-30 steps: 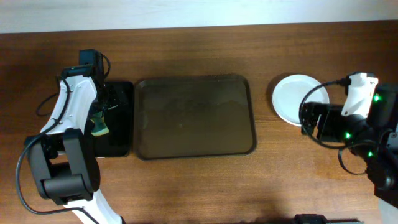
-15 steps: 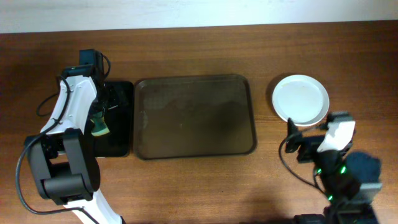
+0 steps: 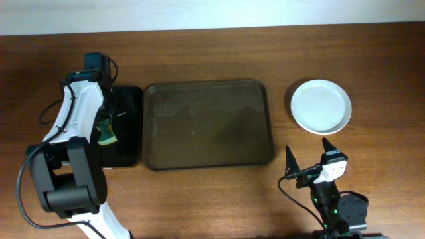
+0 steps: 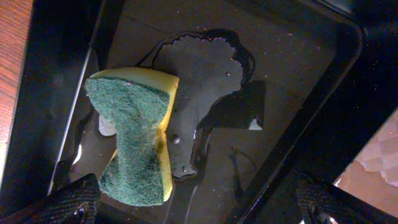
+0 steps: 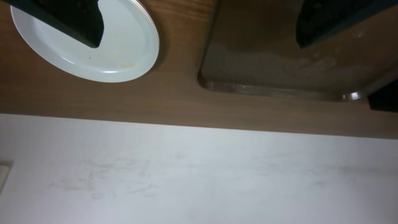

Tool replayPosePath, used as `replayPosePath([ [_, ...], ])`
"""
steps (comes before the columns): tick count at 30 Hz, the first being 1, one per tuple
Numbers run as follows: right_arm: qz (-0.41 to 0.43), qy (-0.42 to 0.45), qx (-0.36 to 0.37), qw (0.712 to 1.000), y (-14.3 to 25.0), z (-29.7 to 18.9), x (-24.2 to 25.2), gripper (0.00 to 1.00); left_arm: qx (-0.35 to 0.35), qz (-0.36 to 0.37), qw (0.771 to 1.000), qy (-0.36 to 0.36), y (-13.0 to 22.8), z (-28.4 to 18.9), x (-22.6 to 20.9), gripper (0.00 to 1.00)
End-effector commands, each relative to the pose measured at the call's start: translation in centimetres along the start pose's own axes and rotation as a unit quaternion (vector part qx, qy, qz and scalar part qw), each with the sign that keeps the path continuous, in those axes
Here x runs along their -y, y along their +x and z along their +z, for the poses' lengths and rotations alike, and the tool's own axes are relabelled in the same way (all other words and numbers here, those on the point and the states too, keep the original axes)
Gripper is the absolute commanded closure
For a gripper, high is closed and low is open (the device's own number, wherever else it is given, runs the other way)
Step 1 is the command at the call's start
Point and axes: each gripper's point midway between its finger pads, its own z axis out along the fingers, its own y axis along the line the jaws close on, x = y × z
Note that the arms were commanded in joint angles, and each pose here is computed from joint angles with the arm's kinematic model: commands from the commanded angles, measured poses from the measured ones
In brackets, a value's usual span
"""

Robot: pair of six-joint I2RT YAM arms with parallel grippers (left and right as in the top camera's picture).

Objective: Clean dirty plates on tray and stack at the side

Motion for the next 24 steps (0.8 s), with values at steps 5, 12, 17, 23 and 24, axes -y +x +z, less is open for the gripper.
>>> replayPosePath([
  [5,-0.001,-0.011,-0.014,1.000,1.7,0.0,-0.4,0.02,0.005,-0.001,1.000,0.003,-0.1,-0.5,-0.1,0.01],
  [12,-0.001,-0.011,-0.014,1.000,1.7,0.0,-0.4,0.02,0.005,-0.001,1.000,0.003,-0.1,-0.5,-0.1,0.01],
  [17,-0.001,-0.011,-0.014,1.000,1.7,0.0,-0.4,0.02,0.005,-0.001,1.000,0.003,-0.1,-0.5,-0.1,0.01],
  [23,-0.001,-0.011,-0.014,1.000,1.7,0.0,-0.4,0.02,0.078,-0.001,0.997,-0.015,-1.4,-5.4,-0.9,0.01],
  [24,-0.001,-0.011,-0.014,1.000,1.7,0.0,-0.4,0.02,0.107,0.000,0.994,-0.005,-1.8,-7.6,-0.8,0.01],
])
